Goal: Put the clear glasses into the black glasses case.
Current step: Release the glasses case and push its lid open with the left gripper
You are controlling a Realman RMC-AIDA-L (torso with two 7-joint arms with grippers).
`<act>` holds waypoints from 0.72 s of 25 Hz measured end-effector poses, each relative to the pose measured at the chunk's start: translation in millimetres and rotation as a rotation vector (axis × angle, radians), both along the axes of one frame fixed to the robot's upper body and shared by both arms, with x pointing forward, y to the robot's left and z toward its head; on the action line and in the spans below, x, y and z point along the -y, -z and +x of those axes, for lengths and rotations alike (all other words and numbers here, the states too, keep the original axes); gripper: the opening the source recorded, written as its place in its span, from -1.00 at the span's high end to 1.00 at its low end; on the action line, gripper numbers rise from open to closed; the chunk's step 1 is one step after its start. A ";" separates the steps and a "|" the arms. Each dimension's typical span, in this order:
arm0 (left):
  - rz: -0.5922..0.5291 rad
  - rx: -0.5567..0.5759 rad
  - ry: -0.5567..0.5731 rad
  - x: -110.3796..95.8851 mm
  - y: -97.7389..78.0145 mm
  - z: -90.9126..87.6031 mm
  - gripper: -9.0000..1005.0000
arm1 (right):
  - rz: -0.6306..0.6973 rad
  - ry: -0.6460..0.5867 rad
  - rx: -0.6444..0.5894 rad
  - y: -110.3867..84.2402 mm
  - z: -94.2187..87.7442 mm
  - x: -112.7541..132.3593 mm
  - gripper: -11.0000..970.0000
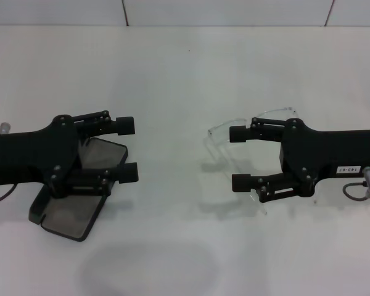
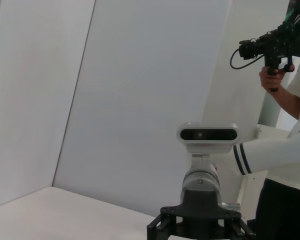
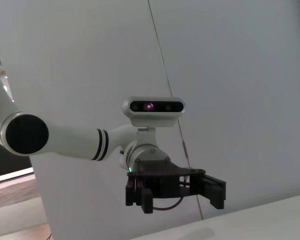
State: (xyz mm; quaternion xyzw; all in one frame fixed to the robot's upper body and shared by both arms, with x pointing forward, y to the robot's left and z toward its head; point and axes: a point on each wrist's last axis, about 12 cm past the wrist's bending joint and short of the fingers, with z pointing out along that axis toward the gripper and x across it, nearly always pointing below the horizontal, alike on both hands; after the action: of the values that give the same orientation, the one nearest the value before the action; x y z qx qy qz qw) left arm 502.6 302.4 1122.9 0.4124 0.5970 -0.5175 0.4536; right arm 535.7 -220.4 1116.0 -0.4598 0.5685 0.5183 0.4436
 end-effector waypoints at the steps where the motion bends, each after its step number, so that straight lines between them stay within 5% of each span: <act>1: 0.000 0.000 -0.001 0.0 0.2 0.0 -0.71 | 0.001 0.001 0.000 0.1 0.0 0.2 -0.82; 13: 0.001 -0.006 -0.030 0.7 3.0 1.0 -0.70 | 0.008 0.014 -0.005 1.5 -0.4 1.5 -0.83; 18: 0.051 -0.117 -0.141 -6.4 -9.5 18.3 -0.70 | 0.018 0.137 0.022 0.6 5.3 21.5 -0.83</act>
State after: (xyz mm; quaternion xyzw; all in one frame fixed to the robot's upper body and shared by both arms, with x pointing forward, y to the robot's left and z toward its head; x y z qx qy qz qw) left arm 520.9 308.8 1132.4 0.3499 0.6630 -0.4923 0.4424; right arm 541.0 -241.9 1115.3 -0.4213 0.5893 0.4867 0.4883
